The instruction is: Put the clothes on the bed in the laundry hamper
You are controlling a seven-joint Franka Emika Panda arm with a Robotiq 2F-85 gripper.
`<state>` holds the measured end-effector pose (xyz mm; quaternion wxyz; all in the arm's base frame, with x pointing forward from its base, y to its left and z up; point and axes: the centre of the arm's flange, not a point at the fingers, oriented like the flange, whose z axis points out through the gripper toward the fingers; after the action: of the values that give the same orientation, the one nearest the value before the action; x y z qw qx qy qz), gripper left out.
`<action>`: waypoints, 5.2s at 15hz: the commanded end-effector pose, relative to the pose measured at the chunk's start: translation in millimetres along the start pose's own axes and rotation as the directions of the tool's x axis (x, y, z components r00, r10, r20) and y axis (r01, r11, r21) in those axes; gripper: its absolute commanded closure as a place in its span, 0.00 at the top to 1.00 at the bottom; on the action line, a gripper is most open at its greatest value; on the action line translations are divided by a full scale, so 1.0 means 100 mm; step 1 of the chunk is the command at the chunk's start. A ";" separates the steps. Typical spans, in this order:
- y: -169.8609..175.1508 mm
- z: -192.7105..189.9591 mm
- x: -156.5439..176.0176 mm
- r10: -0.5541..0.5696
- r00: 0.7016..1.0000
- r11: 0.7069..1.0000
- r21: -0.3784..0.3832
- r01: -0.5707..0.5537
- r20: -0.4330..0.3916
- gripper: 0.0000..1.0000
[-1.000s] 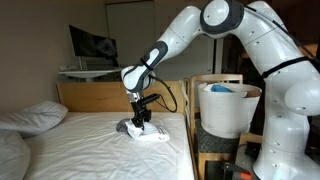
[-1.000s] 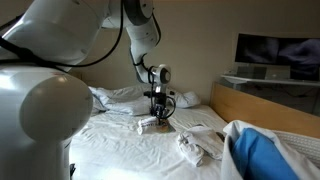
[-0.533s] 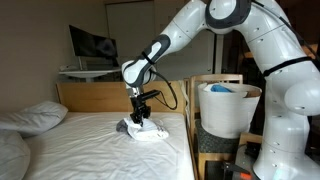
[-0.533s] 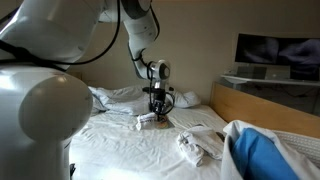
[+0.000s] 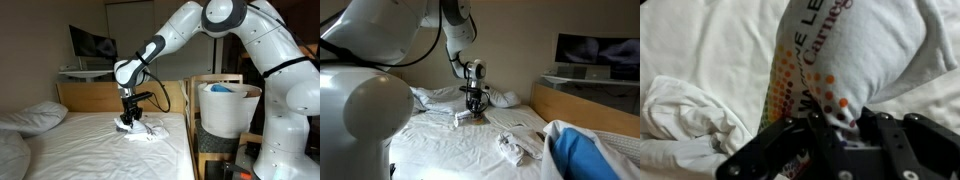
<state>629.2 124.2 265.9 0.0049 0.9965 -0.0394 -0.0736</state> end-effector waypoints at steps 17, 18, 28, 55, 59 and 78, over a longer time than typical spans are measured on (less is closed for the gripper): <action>2.25 -1.42 0.17 0.490 0.861 0.863 -0.066 -0.501 -0.136 0.10; 2.30 -1.49 0.13 0.522 0.839 0.842 -0.066 -0.536 -0.152 0.10; 2.36 -1.76 0.14 0.638 0.742 0.759 0.007 -0.651 -0.206 0.30; 5.22 -2.11 -1.47 0.896 0.343 0.342 -0.054 -0.938 -0.283 0.29; 5.20 -2.11 -1.46 0.894 0.347 0.347 -0.053 -0.937 -0.283 0.29; 6.31 -1.31 -2.64 0.944 0.275 0.178 -0.417 -0.891 -0.183 0.10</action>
<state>356.9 -473.6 451.1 0.2456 0.7465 -0.6106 -0.0974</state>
